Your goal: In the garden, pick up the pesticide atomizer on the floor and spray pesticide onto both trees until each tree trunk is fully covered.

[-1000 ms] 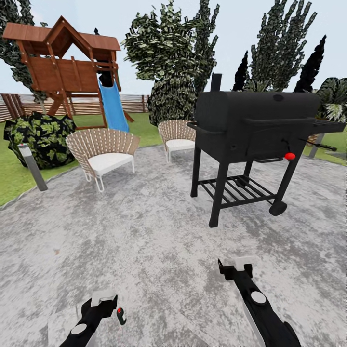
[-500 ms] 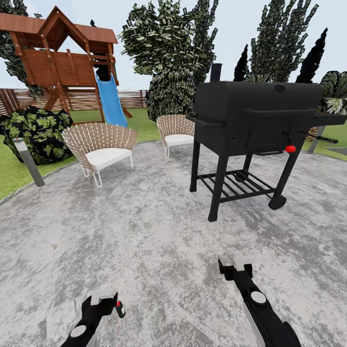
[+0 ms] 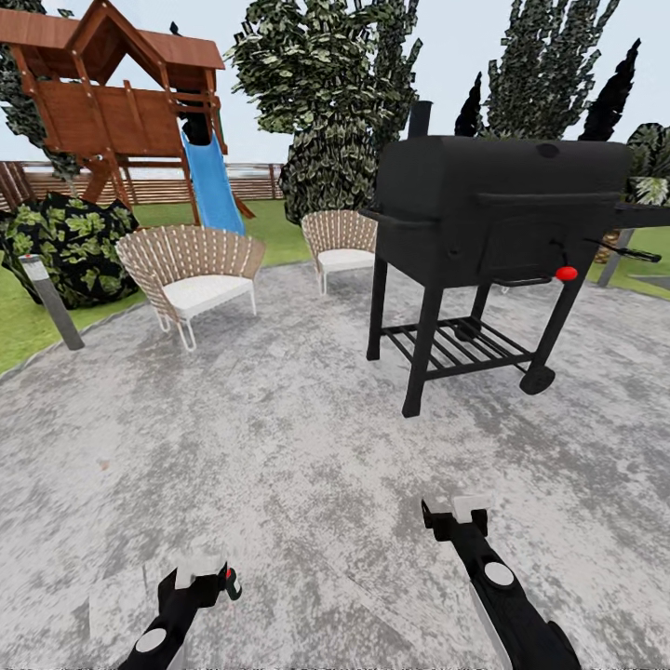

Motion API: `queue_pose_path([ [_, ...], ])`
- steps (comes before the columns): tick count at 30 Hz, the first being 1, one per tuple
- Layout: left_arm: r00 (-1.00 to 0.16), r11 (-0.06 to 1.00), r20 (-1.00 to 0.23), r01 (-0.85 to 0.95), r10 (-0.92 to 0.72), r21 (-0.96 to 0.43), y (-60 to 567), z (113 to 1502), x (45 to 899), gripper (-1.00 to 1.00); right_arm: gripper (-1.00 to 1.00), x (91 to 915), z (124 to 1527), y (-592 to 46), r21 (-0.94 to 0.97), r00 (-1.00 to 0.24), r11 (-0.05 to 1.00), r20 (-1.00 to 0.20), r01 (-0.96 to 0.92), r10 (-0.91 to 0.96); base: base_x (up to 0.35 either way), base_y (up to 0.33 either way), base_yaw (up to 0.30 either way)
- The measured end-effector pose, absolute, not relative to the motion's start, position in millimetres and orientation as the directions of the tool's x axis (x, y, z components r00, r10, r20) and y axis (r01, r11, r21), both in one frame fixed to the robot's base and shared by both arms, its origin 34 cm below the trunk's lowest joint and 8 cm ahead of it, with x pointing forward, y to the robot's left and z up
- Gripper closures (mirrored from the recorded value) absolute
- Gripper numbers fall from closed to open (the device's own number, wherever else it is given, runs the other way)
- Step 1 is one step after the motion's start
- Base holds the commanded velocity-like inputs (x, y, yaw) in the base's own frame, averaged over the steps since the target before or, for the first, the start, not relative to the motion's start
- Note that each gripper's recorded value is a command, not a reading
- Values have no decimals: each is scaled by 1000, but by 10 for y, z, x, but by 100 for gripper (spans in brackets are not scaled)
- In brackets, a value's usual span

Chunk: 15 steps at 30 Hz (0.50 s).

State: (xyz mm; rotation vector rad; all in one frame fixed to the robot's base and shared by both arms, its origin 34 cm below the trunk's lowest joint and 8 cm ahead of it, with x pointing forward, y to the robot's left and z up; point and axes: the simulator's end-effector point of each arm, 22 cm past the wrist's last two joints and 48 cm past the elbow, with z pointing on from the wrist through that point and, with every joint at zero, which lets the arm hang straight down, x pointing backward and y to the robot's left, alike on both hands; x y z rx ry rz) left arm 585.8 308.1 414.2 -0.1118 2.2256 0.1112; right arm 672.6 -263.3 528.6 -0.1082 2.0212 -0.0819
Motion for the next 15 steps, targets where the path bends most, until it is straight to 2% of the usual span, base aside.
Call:
queue_pose_path([
  [15, -628, 992, -777, -118, -40, 44, 3078, 3711, 5734, -100, -100, 6633, 4841, -2634, -105, -455, 994, -883, -42, -113, 0, 0, 0],
])
